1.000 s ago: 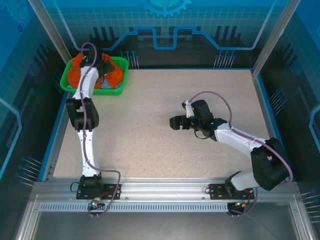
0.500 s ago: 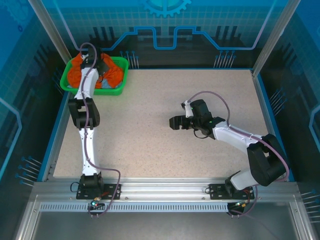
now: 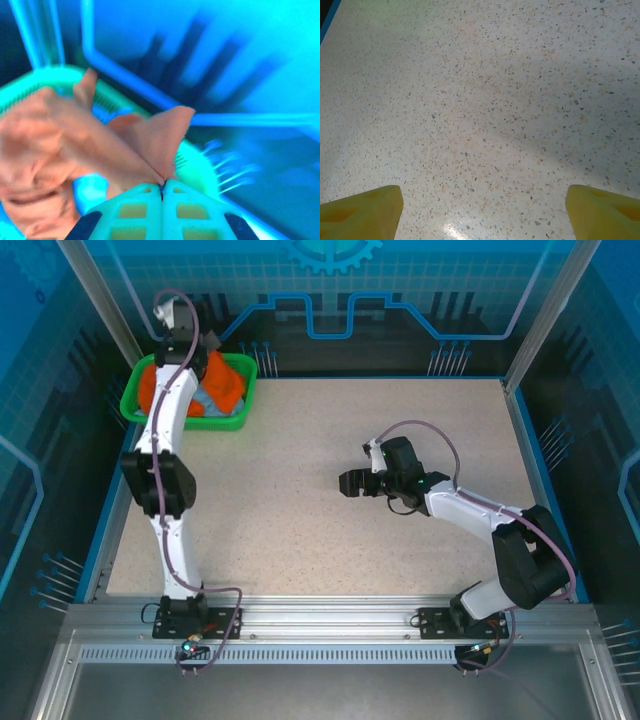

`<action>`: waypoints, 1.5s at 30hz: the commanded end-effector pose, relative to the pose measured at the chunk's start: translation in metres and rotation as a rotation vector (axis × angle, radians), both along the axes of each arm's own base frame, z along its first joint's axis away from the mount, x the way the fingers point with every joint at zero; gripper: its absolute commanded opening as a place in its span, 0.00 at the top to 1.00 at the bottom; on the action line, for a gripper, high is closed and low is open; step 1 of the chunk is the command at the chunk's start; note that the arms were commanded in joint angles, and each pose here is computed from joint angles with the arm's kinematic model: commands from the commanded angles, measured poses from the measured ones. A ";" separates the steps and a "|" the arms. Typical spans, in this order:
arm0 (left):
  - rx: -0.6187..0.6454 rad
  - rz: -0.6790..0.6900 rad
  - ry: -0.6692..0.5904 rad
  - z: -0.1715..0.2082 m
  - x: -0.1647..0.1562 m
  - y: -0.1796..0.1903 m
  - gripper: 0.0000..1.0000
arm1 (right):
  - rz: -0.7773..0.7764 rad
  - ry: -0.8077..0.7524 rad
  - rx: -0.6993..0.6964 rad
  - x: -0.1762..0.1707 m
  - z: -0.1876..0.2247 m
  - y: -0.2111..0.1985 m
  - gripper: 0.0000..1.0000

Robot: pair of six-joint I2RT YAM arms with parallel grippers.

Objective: Fold and stack the t-shirts

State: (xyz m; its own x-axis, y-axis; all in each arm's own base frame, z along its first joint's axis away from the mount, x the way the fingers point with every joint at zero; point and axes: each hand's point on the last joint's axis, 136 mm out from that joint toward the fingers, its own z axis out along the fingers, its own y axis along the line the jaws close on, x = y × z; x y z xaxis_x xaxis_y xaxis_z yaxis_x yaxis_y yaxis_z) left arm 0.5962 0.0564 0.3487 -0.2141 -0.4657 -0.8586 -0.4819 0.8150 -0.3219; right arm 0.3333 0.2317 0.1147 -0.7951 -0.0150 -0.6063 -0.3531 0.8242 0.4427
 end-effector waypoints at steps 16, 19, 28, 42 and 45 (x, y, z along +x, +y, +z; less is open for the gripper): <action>-0.003 -0.563 -0.314 0.199 -0.227 -0.243 0.95 | -0.230 -0.076 0.013 -0.022 0.033 -0.058 0.13; -0.007 -0.548 -0.144 0.136 -0.201 -0.257 0.88 | -0.290 -0.043 0.009 -0.040 0.044 -0.077 0.12; -0.176 -0.398 0.419 -0.071 -0.131 -0.201 0.20 | -0.364 0.251 0.097 -0.074 0.041 -0.125 0.08; -0.479 -0.460 0.674 -0.215 -0.316 -0.213 0.21 | -0.011 0.428 -0.088 -0.122 0.027 -0.064 0.20; -0.450 -0.492 0.770 -0.249 -0.361 -0.231 0.23 | 0.056 0.433 -0.194 -0.135 0.012 -0.040 0.22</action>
